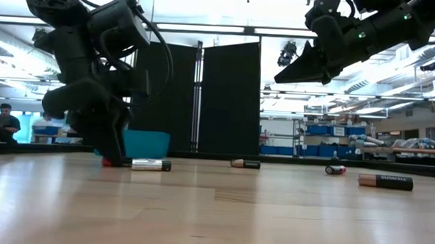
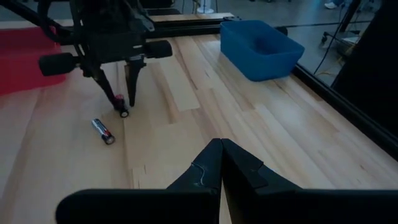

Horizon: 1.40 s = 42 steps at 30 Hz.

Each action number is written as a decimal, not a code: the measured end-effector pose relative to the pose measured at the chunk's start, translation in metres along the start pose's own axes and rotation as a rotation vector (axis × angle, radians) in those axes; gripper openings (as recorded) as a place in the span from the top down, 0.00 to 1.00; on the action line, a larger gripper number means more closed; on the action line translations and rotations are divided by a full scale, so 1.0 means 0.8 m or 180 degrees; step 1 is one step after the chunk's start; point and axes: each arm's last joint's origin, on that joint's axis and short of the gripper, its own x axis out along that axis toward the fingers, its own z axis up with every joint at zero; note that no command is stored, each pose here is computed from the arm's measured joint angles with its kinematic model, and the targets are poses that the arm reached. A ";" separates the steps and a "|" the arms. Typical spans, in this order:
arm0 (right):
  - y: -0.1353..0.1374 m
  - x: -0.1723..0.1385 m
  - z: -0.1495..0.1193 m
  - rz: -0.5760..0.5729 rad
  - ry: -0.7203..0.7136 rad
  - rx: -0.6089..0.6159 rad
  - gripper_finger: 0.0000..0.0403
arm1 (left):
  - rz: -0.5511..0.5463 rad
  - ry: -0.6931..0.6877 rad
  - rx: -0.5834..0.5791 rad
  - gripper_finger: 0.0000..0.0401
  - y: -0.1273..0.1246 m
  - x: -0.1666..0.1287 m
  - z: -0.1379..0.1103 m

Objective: Sort batteries
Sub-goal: Put the red battery into the blue bin

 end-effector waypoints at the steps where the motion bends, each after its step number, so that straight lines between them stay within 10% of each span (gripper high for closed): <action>1: 0.000 0.000 0.000 0.0000 0.0001 0.0000 0.95 | 0.0025 -0.0019 0.0027 0.71 0.000 -0.001 0.001; 6: 0.000 0.000 0.000 0.0001 0.0000 -0.0010 0.95 | 0.0243 -0.0126 0.0264 0.89 0.006 -0.014 0.019; 12: 0.000 0.000 0.000 0.0003 0.0002 -0.0010 0.95 | 0.0687 -0.0181 0.0251 0.89 0.040 -0.054 0.053; 23: 0.003 -0.001 -0.001 0.0032 0.0016 -0.0009 0.95 | 0.1694 -0.0287 -0.0715 0.89 0.204 -0.121 0.076; 31: 0.003 -0.001 -0.001 0.0031 0.0016 -0.0008 0.95 | 0.1409 0.0076 -0.1501 0.89 0.303 -0.094 0.039; 42: -0.001 0.000 -0.001 -0.0013 0.0020 0.0002 0.95 | 0.1264 0.0420 -0.1625 0.89 0.337 -0.047 0.048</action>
